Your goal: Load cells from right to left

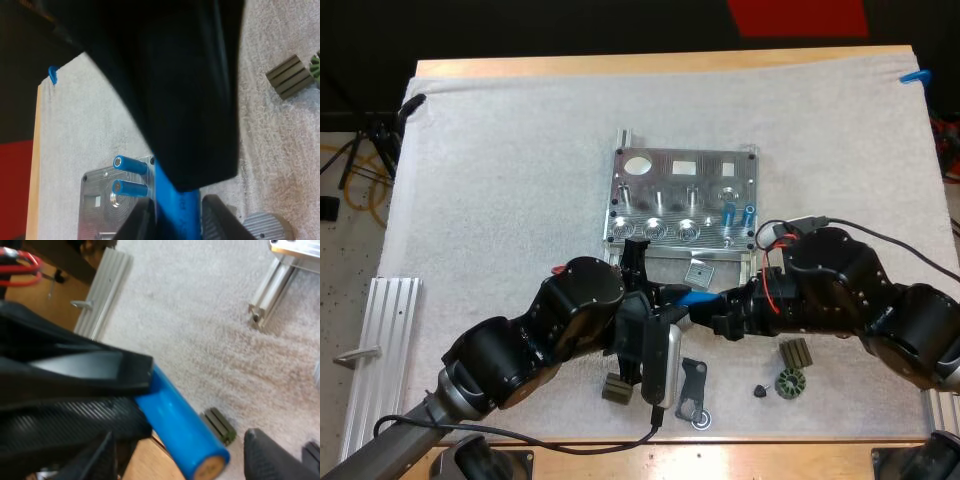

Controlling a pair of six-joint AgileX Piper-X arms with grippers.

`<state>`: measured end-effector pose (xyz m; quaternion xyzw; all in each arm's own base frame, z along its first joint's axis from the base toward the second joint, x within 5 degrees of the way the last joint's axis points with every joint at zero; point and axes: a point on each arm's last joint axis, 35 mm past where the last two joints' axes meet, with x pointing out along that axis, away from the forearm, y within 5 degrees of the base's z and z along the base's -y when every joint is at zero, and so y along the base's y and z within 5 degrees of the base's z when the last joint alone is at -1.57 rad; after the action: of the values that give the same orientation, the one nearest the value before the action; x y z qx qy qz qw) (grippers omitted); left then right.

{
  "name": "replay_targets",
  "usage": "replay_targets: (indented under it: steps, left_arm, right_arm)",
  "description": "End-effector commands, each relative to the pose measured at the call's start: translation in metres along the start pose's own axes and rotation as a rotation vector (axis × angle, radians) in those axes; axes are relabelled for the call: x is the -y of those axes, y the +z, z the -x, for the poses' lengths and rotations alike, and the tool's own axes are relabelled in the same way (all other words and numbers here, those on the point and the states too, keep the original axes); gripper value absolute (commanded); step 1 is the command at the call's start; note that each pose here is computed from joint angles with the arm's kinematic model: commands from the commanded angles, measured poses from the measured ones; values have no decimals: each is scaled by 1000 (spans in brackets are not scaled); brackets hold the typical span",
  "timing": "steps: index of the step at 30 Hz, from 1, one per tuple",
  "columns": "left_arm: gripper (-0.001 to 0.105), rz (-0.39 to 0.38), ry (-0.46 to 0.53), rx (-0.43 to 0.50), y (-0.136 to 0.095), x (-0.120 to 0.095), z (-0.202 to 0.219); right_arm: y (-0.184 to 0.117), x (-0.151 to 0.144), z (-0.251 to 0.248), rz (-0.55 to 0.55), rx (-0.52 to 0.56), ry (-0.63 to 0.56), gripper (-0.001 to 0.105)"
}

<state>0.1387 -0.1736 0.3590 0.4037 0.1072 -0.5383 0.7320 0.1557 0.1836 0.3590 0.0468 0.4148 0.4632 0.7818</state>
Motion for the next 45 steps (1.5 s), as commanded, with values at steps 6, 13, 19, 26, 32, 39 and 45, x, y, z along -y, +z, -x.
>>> replay_targets:
  steps: [6, 13, 19, 26, 32, 39, 45]
  left_arm:
    - [0, 3, 5, 20, 3, 0, 2]
    - [0, 3, 5, 20, 3, 0, 2]
    - [0, 3, 5, 20, 3, 0, 2]
    - [0, 16, 5, 20, 3, 0, 2]
    - [13, 86, 9, 16, 3, 0, 2]
    - [56, 122, 15, 25, 3, 0, 8]
    - [57, 122, 48, 59, 5, 2, 27]
  right_arm:
    - [7, -3, 1, 17, 52, 18, 39]
    - [6, -5, 1, 19, 32, 78, 32]
    - [6, -5, 1, 19, 33, 74, 26]
    - [6, -4, 1, 28, 34, 71, 0]
    - [6, -4, 1, 56, 35, 70, 0]
    - [6, -4, 1, 80, 31, 68, 0]
    - [6, -4, 1, 120, 33, 65, 0]
